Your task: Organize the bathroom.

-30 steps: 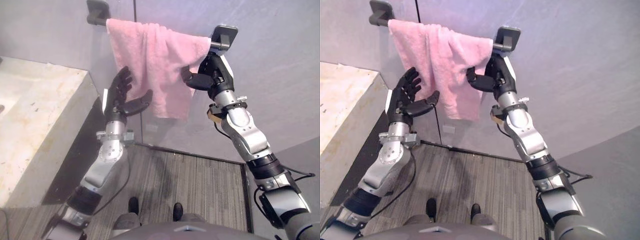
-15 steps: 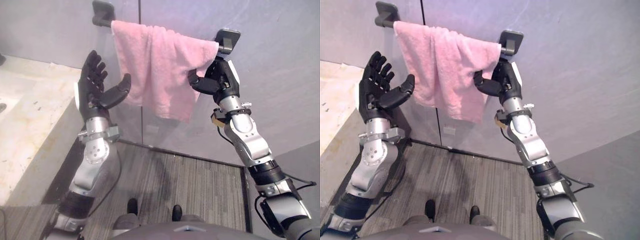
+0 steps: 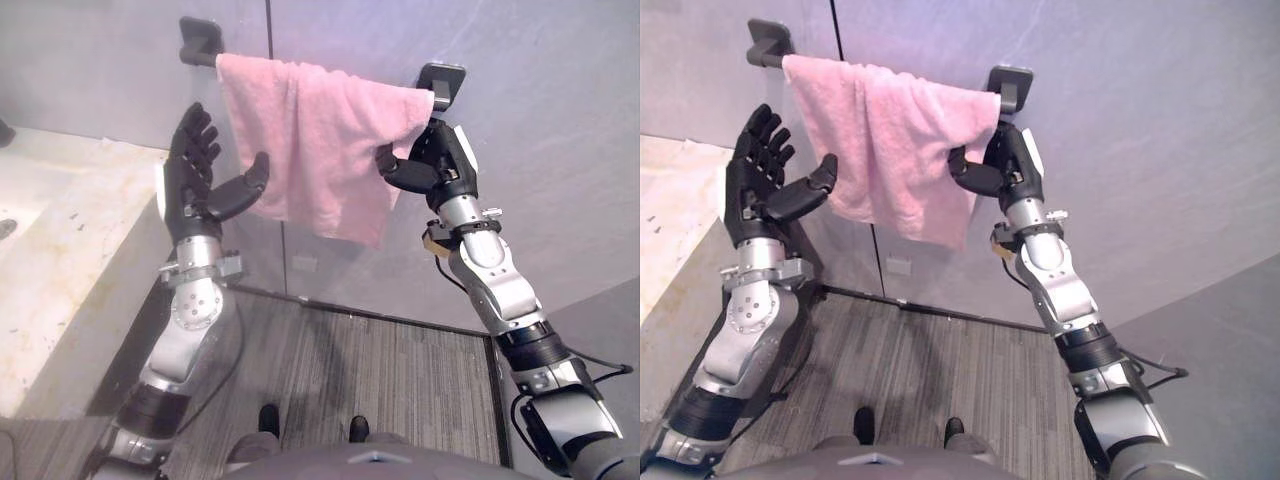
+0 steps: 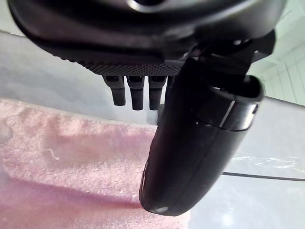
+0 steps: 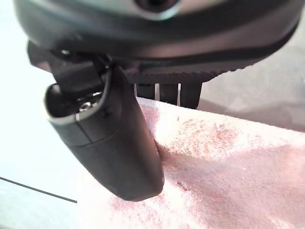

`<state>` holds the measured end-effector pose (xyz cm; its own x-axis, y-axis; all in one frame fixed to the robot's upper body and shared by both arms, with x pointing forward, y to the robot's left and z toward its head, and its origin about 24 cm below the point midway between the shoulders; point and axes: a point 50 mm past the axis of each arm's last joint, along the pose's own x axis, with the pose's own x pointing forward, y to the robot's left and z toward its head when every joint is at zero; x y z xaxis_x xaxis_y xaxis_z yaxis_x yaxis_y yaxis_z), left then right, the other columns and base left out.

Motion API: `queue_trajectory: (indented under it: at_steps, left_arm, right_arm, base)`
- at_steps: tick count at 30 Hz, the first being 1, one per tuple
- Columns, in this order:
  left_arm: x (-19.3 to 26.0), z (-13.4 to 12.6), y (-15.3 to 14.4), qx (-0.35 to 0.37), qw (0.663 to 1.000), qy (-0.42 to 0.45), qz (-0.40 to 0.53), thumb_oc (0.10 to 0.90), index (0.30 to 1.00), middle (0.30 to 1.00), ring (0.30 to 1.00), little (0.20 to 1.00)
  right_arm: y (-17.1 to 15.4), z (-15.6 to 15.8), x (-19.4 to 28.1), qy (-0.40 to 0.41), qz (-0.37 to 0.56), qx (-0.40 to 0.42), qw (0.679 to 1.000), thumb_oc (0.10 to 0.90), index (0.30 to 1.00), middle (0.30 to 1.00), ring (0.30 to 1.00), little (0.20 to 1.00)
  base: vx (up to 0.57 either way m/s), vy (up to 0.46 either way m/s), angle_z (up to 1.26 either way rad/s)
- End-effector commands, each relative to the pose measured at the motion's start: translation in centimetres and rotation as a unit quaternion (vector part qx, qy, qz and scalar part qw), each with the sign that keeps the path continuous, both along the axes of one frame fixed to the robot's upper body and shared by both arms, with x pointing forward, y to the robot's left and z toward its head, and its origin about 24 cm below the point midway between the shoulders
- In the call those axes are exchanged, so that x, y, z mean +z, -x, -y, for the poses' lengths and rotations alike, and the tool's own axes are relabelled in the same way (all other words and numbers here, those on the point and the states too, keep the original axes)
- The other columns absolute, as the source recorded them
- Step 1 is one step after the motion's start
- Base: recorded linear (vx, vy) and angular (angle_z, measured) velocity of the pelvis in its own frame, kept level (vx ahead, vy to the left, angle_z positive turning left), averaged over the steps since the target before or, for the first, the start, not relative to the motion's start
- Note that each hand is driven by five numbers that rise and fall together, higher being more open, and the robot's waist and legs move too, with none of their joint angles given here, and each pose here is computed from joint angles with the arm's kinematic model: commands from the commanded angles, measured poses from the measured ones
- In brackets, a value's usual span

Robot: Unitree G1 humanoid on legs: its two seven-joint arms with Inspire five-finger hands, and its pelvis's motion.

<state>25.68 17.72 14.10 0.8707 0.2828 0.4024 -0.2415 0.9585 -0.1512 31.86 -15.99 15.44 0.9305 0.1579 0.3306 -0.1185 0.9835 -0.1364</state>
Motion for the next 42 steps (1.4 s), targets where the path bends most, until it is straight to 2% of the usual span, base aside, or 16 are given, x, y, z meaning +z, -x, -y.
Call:
queue_trajectory:
  at_steps: [1,9,10,11,12,13,15,17,18,19,22,23,24,36,42]
  left_arm:
    - [4.2,-0.6,-1.2,0.053,0.991,-0.045,0.112,0.8,0.9,0.9,0.9,0.9]
    - [3.8,-1.2,-1.9,0.043,0.995,-0.052,0.078,0.8,0.9,0.9,0.9,0.9]
    - [3.5,-0.9,-2.3,0.027,0.996,-0.064,0.06,0.736,0.804,0.804,0.804,0.804]
    - [3.5,-0.9,-2.3,0.027,0.996,-0.064,0.06,0.736,0.804,0.804,0.804,0.804]
    - [3.3,-0.8,-2.5,0.02,0.996,-0.073,0.045,0.638,0.658,0.658,0.658,0.658]
    - [3.3,-0.8,-2.6,0.022,0.996,-0.079,0.044,0.627,0.641,0.641,0.641,0.641]
    - [3.0,-0.9,-3.2,0.021,0.996,-0.08,0.029,0.638,0.658,0.658,0.658,0.658]
    - [2.8,-1.0,-3.4,0.021,0.997,-0.077,0.019,0.728,0.792,0.792,0.792,0.792]
    - [2.6,-1.1,-3.6,0.025,0.997,-0.071,0.011,0.748,0.822,0.822,0.822,0.822]
    - [2.4,-1.3,-3.7,0.031,0.997,-0.071,0.006,0.762,0.844,0.844,0.844,0.844]
    - [2.2,-1.6,-4.0,0.045,0.997,-0.069,-0.002,0.755,0.832,0.832,0.832,0.832]
    - [2.1,-1.7,-4.1,0.051,0.996,-0.068,-0.003,0.764,0.846,0.846,0.846,0.846]
    - [2.2,-1.9,-4.1,0.062,0.996,-0.069,-0.003,0.8,0.9,0.9,0.9,0.9]
    - [2.7,-3.7,-3.5,0.121,0.991,-0.054,0.027,0.8,0.9,0.9,0.9,0.9]
    - [2.3,-3.7,-4.1,0.086,0.995,-0.044,0.0,0.8,0.9,0.9,0.9,0.9]
  right_arm:
    - [0.7,-0.2,-1.9,0.015,-0.011,0.02,1.0,0.4,0.3,0.3,0.3,0.3]
    - [1.1,-0.2,-2.6,0.018,-0.023,0.029,0.999,0.4,0.3,0.3,0.3,0.3]
    - [1.1,-0.3,-2.7,0.019,-0.024,0.032,0.999,0.4,0.3,0.3,0.3,0.3]
    - [1.1,-0.3,-2.7,0.019,-0.024,0.032,0.999,0.4,0.3,0.3,0.3,0.3]
    - [1.1,-0.3,-2.7,0.019,-0.024,0.034,0.999,0.4,0.3,0.3,0.3,0.3]
    - [1.1,-0.3,-2.8,0.019,-0.024,0.035,0.999,0.4,0.3,0.3,0.3,0.3]
    - [0.9,-0.3,-2.9,0.018,-0.026,0.04,0.999,0.4,0.3,0.3,0.3,0.3]
    - [0.9,-0.4,-2.9,0.019,-0.028,0.042,0.999,0.4,0.3,0.3,0.3,0.3]
    - [1.0,-0.5,-3.0,0.02,-0.029,0.045,0.998,0.4,0.3,0.3,0.3,0.3]
    - [1.0,-0.6,-3.1,0.02,-0.03,0.049,0.998,0.4,0.3,0.3,0.3,0.3]
    - [1.0,-0.8,-3.2,0.021,-0.032,0.056,0.998,0.4,0.3,0.3,0.3,0.3]
    - [1.0,-0.9,-3.3,0.022,-0.033,0.058,0.998,0.4,0.3,0.3,0.3,0.3]
    - [1.0,-1.0,-3.3,0.023,-0.035,0.061,0.997,0.4,0.3,0.3,0.3,0.3]
    - [1.6,-1.2,-4.3,0.021,-0.049,0.063,0.997,0.4,0.3,0.3,0.3,0.3]
    - [1.9,-1.4,-5.0,0.015,-0.059,0.069,0.996,0.4,0.3,0.3,0.3,0.3]
  base:
    - [0.04,0.019,-0.07]
    - [0.03,0.022,-0.07]
    - [0.02,0.013,-0.08]
    - [0.03,0.026,-0.15]
    - [0.02,0.016,-0.09]
    - [0.02,0.02,-0.1]
    - [0.03,0.016,-0.04]
    - [0.02,0.009,-0.01]
    - [0.03,0.024,-0.02]
    - [0.03,0.02,-0.03]
    - [0.02,0.017,-0.06]
    - [0.02,0.016,-0.05]
    - [0.02,0.011,-0.03]
    - [0.01,0.002,-0.01]
    - [0.0,0.0,0.0]
